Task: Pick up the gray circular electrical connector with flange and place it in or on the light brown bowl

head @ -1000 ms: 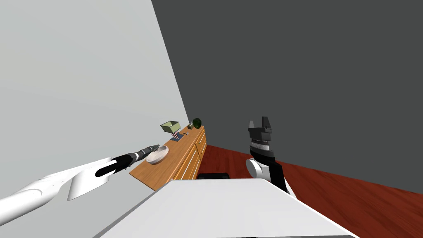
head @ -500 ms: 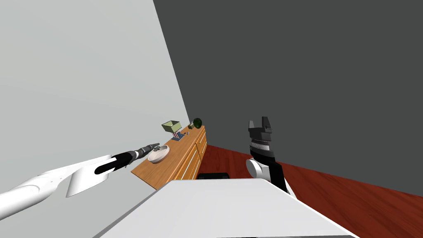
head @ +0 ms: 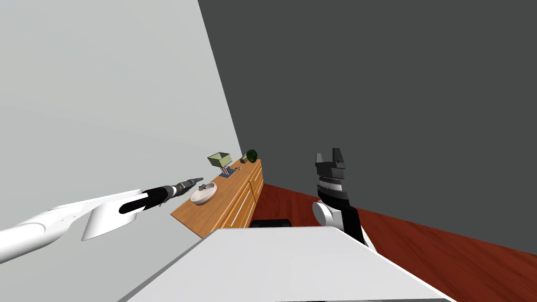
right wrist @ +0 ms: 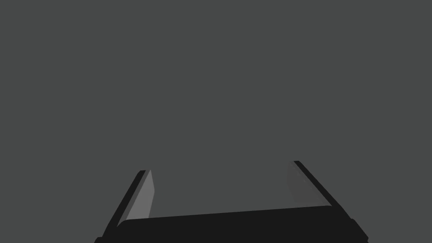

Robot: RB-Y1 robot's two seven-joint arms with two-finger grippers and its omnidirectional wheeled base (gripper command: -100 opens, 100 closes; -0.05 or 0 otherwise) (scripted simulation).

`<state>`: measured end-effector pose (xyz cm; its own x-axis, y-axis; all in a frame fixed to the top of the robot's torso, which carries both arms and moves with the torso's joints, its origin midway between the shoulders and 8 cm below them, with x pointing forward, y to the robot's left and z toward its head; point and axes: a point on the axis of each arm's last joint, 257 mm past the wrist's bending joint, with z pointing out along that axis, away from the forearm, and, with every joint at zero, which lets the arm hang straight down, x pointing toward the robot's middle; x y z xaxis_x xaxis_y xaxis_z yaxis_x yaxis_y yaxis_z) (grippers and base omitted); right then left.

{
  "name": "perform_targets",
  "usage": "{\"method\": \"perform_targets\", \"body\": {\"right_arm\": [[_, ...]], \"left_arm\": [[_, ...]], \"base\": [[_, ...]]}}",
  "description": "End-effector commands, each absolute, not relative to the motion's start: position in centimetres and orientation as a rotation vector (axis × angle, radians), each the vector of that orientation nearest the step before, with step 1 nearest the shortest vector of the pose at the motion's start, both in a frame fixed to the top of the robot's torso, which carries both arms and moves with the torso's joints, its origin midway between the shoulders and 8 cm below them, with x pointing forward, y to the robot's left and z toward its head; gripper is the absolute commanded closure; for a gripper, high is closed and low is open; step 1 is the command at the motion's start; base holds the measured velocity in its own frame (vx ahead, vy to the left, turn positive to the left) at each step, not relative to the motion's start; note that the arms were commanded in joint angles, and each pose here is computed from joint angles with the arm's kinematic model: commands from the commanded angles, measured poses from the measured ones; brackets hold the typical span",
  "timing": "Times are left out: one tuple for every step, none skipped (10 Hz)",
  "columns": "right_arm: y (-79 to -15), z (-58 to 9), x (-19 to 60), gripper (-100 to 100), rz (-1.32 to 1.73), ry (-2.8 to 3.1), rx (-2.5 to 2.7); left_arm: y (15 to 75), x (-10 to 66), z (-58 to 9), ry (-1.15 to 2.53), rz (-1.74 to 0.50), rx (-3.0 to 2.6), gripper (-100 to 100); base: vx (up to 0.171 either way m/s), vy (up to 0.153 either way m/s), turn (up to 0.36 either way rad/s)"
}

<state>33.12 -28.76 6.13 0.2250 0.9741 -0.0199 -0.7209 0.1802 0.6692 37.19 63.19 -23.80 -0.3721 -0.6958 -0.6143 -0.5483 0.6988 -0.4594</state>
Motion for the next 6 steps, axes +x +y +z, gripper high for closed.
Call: {"method": "perform_targets", "body": {"right_arm": [[-28.76,6.13,33.12,0,1.272,0.507,0.604],[-28.76,6.13,33.12,0,1.272,0.507,0.604],[-28.76,6.13,33.12,0,1.272,0.507,0.604],[-28.76,6.13,33.12,0,1.272,0.507,0.604],[-28.76,6.13,33.12,0,1.272,0.507,0.604],[-28.76,6.13,33.12,0,1.272,0.507,0.604]], "left_arm": [[62.97,37.64,-22.92,2.073,-0.228,-0.942,-100],[62.74,37.92,-22.36,2.076,-0.23,-0.937,-100],[62.87,37.81,-22.75,2.074,-0.228,-0.939,-100],[62.84,37.84,-22.71,2.074,-0.229,-0.94,0],[62.85,37.84,-22.71,2.074,-0.229,-0.94,0],[62.85,37.84,-22.71,2.074,-0.229,-0.94,0]], "base": [[-0.004,-0.002,0.041],[-0.004,-0.002,0.049],[0.0,0.0,0.0],[0.0,0.0,0.0],[0.0,0.0,0.0],[0.0,0.0,0.0]]}}
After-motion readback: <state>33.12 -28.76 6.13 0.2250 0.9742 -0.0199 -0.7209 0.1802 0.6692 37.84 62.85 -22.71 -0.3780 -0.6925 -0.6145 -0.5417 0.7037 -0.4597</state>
